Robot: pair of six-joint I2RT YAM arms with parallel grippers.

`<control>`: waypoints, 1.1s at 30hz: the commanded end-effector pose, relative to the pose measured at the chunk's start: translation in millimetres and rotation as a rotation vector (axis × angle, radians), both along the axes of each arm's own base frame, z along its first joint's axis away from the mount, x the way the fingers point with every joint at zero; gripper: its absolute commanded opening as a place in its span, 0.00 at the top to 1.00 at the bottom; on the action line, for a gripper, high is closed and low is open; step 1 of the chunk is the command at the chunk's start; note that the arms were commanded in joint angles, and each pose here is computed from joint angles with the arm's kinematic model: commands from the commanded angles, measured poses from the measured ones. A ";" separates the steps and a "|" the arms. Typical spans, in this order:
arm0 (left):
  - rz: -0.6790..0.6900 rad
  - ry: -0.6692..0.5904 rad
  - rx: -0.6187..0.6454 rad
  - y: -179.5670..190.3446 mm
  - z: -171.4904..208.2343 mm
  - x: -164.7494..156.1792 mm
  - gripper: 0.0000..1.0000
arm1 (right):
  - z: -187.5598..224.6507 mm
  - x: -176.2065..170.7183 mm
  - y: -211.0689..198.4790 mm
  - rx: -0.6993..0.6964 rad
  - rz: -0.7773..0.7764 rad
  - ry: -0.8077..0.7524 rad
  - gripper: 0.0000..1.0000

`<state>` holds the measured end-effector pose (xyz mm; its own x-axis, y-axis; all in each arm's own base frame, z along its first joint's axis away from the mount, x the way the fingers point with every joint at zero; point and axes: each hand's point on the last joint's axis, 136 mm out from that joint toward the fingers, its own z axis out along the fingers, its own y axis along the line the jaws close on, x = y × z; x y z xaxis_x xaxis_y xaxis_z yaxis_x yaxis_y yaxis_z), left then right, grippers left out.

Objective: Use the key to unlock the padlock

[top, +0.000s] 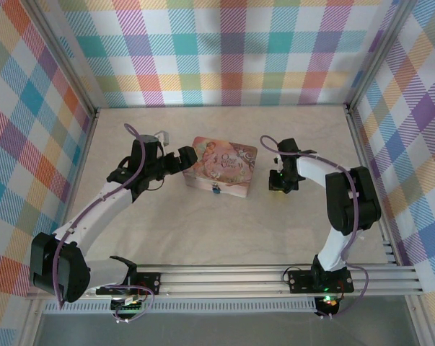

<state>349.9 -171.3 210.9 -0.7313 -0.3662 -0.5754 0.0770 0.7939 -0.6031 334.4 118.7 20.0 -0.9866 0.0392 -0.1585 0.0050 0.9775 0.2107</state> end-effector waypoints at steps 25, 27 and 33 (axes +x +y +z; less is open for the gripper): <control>0.004 0.017 -0.006 -0.1 -2.3 -5.0 0.00 | 32.2 -4.6 9.0 0.093 -0.005 -0.095 1.00; 0.007 0.023 -0.023 -1.3 -1.3 -5.1 0.00 | 37.7 -3.1 9.8 0.103 -0.004 -0.124 1.00; 0.014 0.049 -0.103 -9.3 2.8 -3.5 0.00 | 47.9 -0.7 12.5 0.126 0.003 -0.177 1.00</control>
